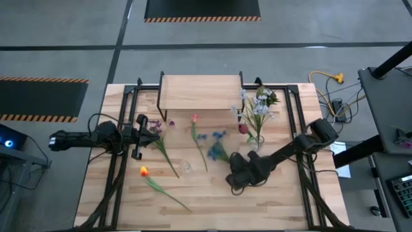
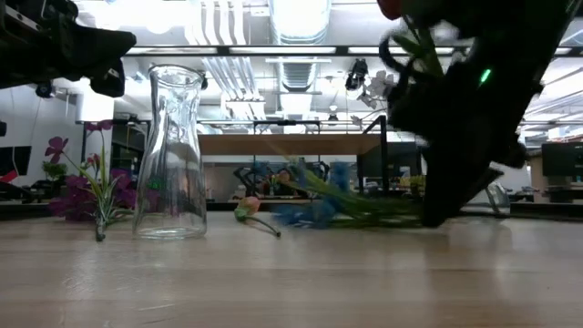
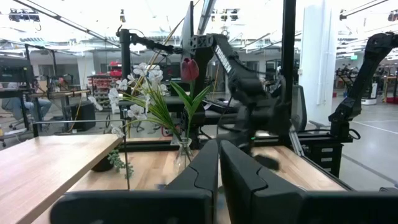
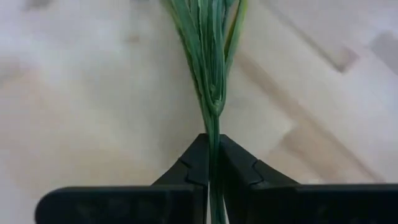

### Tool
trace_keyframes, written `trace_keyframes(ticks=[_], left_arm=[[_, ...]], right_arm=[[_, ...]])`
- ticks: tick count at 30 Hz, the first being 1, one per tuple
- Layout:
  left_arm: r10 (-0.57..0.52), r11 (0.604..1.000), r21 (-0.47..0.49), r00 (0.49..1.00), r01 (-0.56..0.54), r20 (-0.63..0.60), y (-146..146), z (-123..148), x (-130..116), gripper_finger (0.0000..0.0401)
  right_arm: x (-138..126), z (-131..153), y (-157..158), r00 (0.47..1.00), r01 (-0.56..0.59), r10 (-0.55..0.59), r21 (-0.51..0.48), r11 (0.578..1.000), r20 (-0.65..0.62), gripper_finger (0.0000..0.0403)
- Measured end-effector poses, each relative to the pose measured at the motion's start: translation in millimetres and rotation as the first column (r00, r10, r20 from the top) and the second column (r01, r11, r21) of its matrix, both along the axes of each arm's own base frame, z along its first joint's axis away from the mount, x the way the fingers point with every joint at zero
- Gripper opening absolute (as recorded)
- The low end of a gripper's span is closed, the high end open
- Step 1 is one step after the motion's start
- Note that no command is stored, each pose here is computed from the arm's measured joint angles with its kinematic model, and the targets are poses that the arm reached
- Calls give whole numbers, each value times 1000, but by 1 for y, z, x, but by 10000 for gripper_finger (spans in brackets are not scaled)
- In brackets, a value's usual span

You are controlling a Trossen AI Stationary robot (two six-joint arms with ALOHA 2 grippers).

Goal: Pick and place flowers into a vace then onto a shelf
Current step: Put the blue flowers into the right crystal vase

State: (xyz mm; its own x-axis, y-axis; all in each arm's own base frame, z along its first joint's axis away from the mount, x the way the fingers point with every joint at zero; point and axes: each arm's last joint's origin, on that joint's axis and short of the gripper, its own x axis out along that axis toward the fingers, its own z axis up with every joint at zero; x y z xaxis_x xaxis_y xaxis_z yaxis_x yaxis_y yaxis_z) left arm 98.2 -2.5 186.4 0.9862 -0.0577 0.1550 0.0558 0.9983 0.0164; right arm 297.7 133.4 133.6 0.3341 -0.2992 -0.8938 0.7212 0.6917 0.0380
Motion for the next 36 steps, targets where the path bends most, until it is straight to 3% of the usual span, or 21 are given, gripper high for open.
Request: trace_keyframes(ticks=[7,15,19,24,29,36], left_arm=[[0,1000,0,1000,0,-3,0,0,0,0],[0,1000,0,1000,0,1,0,0,0,0],[0,1000,0,1000,0,1,0,0,0,0],[0,1000,0,1000,0,1,0,0,0,0],[0,1000,0,1000,0,1,0,0,0,0],[0,1000,0,1000,0,4,0,0,0,0]], right_arm=[[6,37,19,987,-113,125,-116,987,99,14],[-17,85,34,975,-112,162,-290,950,155,13],[-34,105,43,942,-135,237,-380,915,236,13],[-62,116,51,900,-162,345,-531,831,265,13],[-86,113,53,859,-195,408,-537,820,310,13],[-103,110,63,724,-319,590,-586,745,356,13]])
